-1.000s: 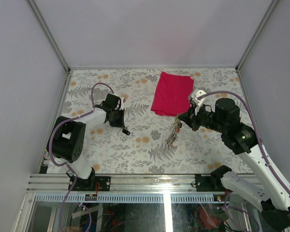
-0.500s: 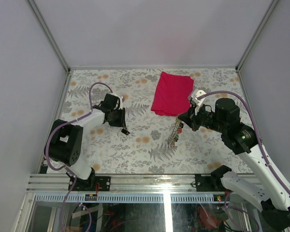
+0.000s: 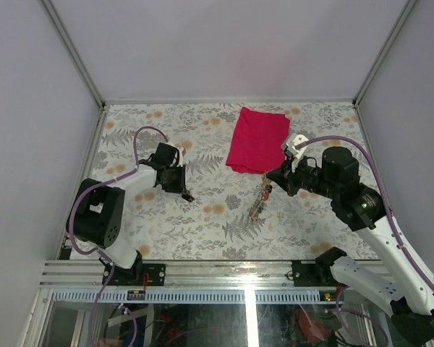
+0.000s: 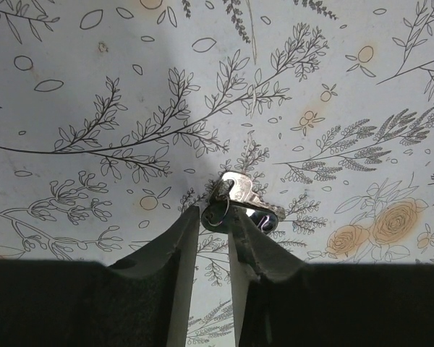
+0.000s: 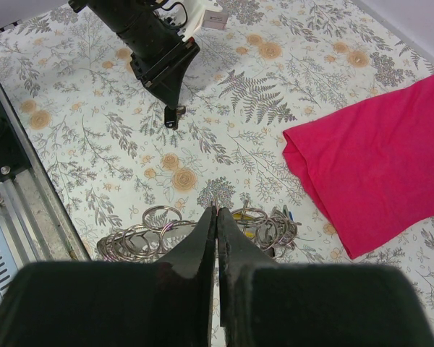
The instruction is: Put the keys on the keyring
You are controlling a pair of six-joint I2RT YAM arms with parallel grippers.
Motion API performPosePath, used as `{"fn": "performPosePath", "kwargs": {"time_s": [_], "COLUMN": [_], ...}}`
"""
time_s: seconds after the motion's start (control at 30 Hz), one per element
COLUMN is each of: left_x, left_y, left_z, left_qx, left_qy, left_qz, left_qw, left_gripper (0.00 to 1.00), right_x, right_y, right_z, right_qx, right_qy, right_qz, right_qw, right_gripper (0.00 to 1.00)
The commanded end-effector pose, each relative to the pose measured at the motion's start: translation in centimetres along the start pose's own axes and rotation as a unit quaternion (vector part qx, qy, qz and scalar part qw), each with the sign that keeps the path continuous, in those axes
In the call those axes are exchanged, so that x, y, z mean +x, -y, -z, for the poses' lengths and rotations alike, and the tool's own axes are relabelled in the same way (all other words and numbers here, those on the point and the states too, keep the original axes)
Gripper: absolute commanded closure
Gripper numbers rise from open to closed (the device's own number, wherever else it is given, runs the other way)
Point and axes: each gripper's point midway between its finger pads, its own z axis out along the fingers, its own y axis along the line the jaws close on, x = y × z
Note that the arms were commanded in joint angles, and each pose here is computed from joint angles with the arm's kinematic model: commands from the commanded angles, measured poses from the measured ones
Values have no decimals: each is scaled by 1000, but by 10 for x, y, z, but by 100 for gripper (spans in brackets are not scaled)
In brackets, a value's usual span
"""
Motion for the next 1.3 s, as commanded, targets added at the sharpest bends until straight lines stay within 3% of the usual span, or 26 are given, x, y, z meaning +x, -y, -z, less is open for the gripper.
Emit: {"fn": "performPosePath", "kwargs": {"time_s": [0.0, 0.23, 0.57, 0.8, 1.03, 1.27], "left_x": [-8, -8, -11, -48, -89, -95], "left_y": [0, -2, 4, 28, 86, 157], "left_z": [-2, -3, -2, 35, 97, 155], "left_qx": [2, -2, 12, 47, 114, 237], "left_qy": [14, 13, 17, 82, 166, 206], "left_qz": [-6, -9, -12, -52, -150, -235], "left_qw": [1000, 1000, 1000, 994, 968, 920], "left_gripper": [77, 81, 100, 100, 100, 100], "right_x": [-45, -44, -45, -43, -55, -71], "right_y": [-2, -2, -2, -6, -6, -14], "right_z": [8, 8, 10, 5, 9, 17], "right_qx": [-5, -4, 0, -18, -12, -16], "right_qy": [69, 69, 71, 52, 108, 218], "right_qz": [27, 27, 25, 3, 46, 166], "right_qw": [997, 997, 997, 998, 993, 962], "right_gripper": [100, 100, 100, 100, 100, 100]}}
